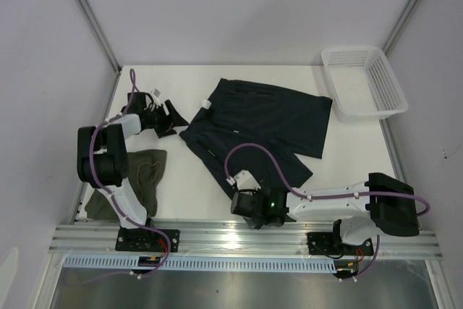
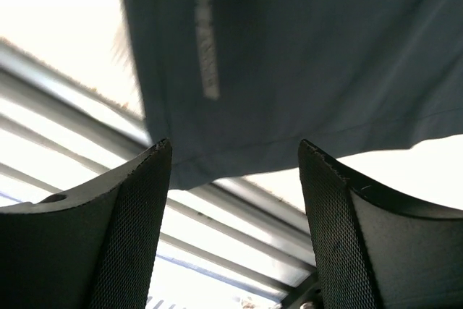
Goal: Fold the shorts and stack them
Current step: Fold the shorts
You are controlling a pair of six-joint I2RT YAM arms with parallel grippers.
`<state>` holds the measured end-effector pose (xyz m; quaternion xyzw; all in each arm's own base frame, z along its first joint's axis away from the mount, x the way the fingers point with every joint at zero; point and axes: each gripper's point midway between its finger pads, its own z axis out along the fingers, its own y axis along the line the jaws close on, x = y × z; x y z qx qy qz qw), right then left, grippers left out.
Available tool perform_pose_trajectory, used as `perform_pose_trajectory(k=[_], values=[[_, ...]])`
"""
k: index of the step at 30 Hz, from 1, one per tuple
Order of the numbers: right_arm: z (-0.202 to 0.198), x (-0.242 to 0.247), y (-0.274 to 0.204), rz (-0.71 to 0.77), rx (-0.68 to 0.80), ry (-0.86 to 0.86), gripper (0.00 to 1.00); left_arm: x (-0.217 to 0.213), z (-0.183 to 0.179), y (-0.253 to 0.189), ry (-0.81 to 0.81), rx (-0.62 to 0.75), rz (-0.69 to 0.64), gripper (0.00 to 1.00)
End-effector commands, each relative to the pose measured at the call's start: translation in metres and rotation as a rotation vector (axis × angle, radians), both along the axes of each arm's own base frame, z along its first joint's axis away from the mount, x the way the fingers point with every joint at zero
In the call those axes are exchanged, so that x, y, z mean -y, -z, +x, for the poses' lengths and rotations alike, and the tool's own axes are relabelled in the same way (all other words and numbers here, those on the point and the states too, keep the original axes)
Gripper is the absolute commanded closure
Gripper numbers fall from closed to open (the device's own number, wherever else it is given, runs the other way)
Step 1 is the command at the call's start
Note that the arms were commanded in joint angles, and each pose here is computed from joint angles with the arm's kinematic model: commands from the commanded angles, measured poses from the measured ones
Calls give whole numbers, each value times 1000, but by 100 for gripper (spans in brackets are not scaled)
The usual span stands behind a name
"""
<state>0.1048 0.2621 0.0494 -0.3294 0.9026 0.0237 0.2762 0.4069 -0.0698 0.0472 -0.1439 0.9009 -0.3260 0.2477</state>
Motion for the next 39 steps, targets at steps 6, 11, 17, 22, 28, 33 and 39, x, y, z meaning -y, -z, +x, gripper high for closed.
perform_pose_trajectory(k=[6,11,17,22,28,33,39], values=[[-30,-11,13,62,-7,-39,28,-5,1,-25,-83,67,-11,17],[-34,-17,22,64,-7,-53,34,-6,-7,-29,-128,60,-8,15],[-37,-20,42,32,-21,-68,48,6,-22,-23,-134,14,15,14],[-40,-21,51,46,-38,-68,78,10,-29,-30,-158,33,29,14],[-45,-22,41,73,-8,-90,88,12,-36,-29,-173,35,20,14],[-46,-18,39,68,0,-99,92,17,-33,-29,-176,36,20,14],[-48,-21,40,66,0,-110,94,29,-26,-17,-164,12,27,18]])
